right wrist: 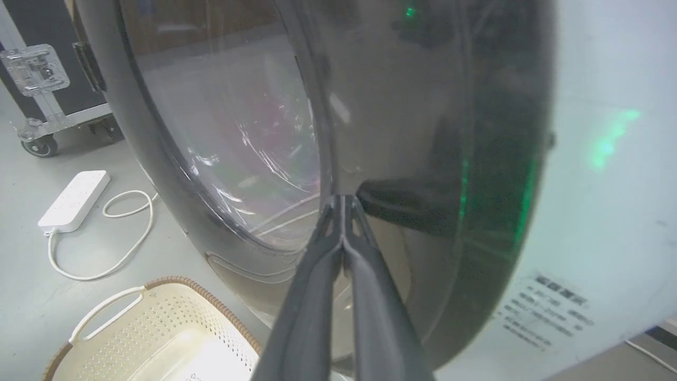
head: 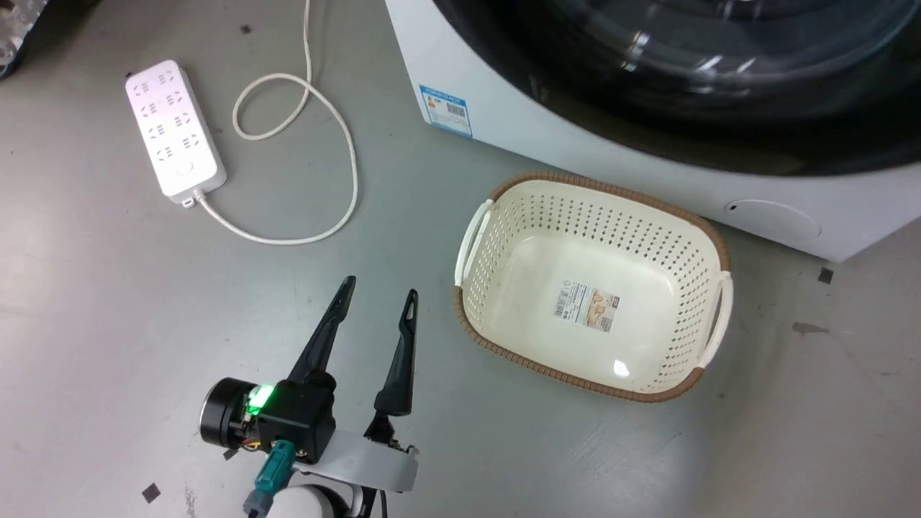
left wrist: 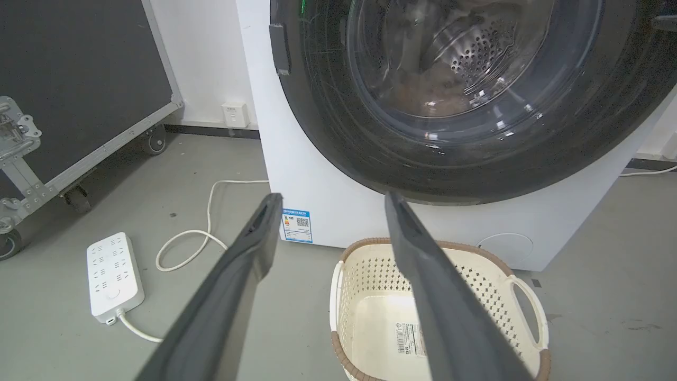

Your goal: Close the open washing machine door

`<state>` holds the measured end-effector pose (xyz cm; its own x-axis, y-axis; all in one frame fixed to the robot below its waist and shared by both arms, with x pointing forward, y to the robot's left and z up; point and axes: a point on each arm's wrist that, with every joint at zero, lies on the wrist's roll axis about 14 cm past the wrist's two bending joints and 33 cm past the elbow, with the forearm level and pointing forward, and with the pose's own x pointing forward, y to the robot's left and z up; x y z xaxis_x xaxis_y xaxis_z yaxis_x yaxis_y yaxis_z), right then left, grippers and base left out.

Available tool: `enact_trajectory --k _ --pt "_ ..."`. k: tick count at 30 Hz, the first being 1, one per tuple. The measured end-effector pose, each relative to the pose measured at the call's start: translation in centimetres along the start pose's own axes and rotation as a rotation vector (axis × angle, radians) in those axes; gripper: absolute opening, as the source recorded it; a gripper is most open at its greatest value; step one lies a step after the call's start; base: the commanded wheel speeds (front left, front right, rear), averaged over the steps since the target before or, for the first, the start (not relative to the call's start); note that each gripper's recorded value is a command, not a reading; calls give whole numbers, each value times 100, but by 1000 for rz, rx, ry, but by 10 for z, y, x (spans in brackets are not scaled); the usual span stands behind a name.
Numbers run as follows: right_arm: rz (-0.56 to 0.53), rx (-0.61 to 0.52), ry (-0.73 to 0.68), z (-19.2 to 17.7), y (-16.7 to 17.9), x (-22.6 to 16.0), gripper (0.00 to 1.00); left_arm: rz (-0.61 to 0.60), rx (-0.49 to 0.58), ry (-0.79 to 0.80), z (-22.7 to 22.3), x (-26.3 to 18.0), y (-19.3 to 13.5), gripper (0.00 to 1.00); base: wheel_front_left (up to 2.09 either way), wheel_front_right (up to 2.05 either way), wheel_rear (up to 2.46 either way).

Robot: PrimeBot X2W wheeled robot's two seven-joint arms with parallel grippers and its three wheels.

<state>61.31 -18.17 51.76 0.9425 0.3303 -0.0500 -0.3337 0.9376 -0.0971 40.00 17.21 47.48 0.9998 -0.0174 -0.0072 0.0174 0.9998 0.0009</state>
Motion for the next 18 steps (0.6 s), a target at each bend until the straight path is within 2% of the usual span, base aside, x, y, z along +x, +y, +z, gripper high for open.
enact_trajectory --k 2,7,13,15,16,18 --pt "-25 20 9 -1 -9 5 0 -2 0 4 -2 1 -1 100 0 0 0" --pt "-34 56 25 -8 -7 13 0 -7 1 -5 0 5 -2 100 0 0 0" --pt "-62 62 -1 1 -10 2 0 -20 -15 -26 8 4 -8 100 0 0 0" --pt "-81 58 -34 11 -12 -6 53 -27 -19 -41 13 4 -10 100 0 0 0" --pt "-89 55 -49 15 -13 -12 100 -30 -22 -51 17 3 -10 100 0 0 0" --pt "-92 54 -59 18 -13 -18 100 -33 -25 -61 20 3 -10 100 0 0 0"
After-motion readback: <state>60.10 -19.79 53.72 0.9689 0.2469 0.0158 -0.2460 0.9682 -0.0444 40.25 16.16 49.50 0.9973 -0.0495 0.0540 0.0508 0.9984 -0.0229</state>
